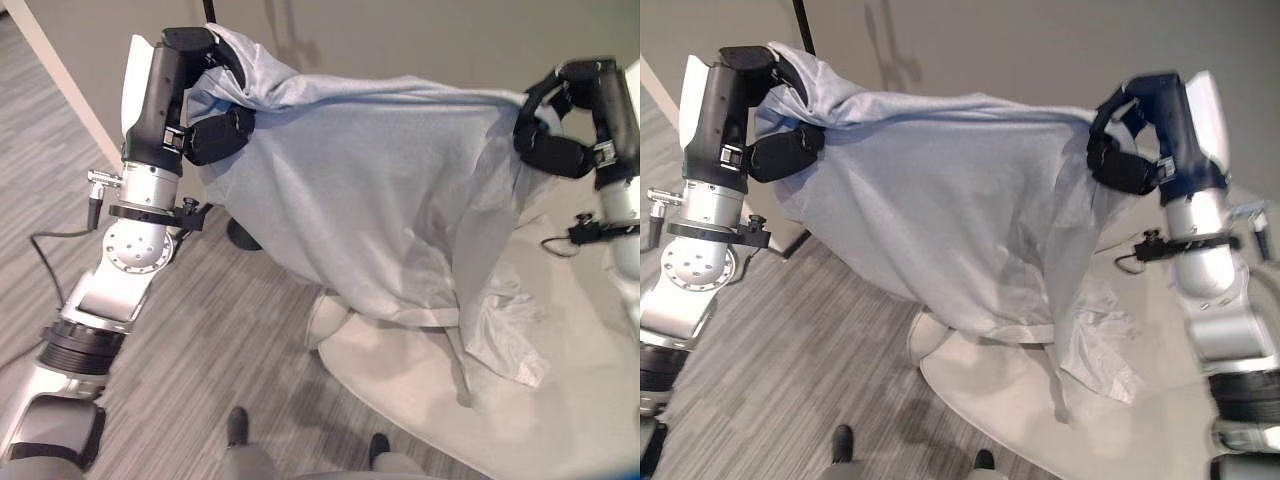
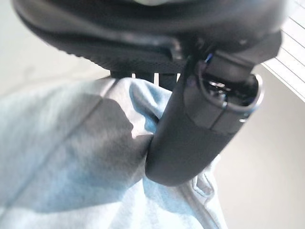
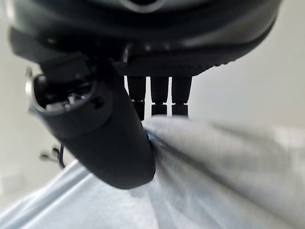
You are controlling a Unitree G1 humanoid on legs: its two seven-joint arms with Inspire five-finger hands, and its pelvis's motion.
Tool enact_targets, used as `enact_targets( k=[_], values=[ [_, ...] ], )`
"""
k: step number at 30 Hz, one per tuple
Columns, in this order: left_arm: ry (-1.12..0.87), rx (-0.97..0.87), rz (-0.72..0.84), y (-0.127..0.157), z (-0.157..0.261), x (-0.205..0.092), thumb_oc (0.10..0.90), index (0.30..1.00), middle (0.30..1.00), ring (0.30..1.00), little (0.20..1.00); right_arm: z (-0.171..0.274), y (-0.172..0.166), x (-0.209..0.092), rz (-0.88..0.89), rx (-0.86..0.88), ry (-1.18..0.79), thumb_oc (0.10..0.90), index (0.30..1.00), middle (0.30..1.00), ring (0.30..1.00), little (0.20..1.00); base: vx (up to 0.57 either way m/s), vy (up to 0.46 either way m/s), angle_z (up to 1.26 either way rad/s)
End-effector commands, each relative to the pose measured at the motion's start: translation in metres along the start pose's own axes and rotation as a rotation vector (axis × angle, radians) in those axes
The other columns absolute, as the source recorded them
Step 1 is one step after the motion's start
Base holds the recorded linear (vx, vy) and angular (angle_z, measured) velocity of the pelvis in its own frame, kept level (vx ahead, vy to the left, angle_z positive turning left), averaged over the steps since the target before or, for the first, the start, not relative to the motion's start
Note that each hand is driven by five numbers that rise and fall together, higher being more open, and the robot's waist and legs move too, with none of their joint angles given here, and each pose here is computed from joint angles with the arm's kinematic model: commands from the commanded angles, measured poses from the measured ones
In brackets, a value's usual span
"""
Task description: Hang the clothes on the sofa on the clothes rack.
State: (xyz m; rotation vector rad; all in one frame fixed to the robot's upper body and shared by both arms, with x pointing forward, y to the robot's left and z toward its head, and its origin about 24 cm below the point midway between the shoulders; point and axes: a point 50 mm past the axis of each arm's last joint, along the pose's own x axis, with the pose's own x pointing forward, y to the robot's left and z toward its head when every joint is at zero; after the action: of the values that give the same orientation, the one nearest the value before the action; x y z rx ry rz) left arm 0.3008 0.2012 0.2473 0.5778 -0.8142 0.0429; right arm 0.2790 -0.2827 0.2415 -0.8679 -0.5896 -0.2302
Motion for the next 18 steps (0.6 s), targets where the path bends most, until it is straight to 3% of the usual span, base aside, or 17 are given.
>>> enact_targets(
  k=[1,7,18],
  values=[
    [-0.188,0.020,0.286,0.060,0.035,0.031,0.400,0.300,0.300,0.300,0.300,-0.003,-0.059,0.016,-0.242,-0.095,0.025,0.400,0.300,0.300,0.300,0.300,0.10,0.472,-0.11],
    [-0.121,0.002,0.287,0.053,0.021,0.023,0.400,0.300,0.300,0.300,0.300,-0.003,-0.063,0.017,-0.252,-0.072,0.016,0.400,0.300,0.300,0.300,0.300,0.21,0.336,-0.12],
    [-0.119,-0.095,0.310,0.048,0.020,0.010,0.400,0.300,0.300,0.300,0.300,0.002,-0.066,0.017,-0.251,-0.057,-0.002,0.400,0.300,0.300,0.300,0.300,0.11,-0.002,0.07]
  ],
)
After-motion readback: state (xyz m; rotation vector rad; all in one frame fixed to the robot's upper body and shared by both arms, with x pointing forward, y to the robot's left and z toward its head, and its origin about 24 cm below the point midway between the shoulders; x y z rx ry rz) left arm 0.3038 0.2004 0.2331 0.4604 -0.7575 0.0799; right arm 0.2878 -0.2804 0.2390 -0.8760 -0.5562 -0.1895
